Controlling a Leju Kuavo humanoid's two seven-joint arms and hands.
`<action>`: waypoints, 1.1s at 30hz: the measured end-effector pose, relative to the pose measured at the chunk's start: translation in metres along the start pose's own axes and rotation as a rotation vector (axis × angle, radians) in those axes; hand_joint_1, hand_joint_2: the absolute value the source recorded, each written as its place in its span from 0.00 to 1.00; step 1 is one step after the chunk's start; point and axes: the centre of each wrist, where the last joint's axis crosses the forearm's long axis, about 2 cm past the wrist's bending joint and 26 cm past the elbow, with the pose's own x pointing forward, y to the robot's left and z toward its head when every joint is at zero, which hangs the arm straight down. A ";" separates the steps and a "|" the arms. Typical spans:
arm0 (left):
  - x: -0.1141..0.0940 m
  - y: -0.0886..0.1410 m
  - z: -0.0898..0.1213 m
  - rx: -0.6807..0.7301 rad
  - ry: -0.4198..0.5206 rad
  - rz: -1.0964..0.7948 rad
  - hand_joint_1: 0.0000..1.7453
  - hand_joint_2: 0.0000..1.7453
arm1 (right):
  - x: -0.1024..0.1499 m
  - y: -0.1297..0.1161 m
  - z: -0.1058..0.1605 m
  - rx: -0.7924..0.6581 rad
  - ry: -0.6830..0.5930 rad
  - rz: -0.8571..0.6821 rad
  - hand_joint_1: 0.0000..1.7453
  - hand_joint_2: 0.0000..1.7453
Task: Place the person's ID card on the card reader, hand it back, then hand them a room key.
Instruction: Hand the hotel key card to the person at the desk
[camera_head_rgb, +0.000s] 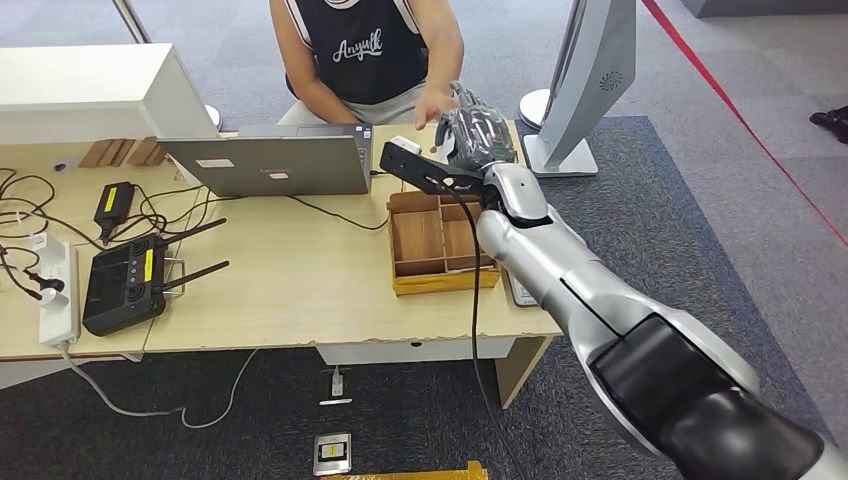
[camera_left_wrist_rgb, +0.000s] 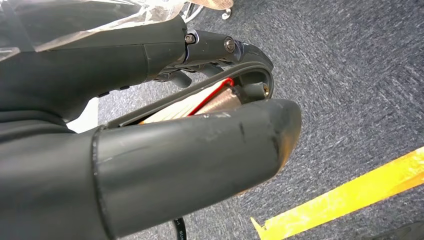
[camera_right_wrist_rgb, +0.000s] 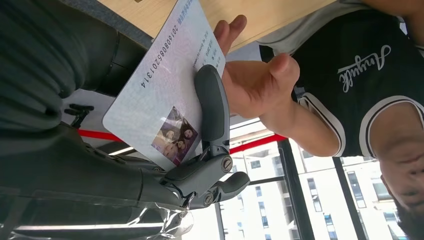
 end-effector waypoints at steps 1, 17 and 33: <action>0.000 0.000 0.000 0.000 0.000 -0.001 0.00 0.00 | 0.001 0.000 0.000 0.001 -0.002 0.002 1.00 1.00; -0.003 0.001 -0.001 -0.006 -0.016 -0.029 0.00 0.00 | 0.002 -0.004 -0.005 0.026 0.043 0.074 1.00 1.00; -0.003 0.001 -0.001 -0.009 -0.013 -0.025 0.00 0.00 | -0.018 0.001 -0.003 0.035 0.112 0.096 0.00 1.00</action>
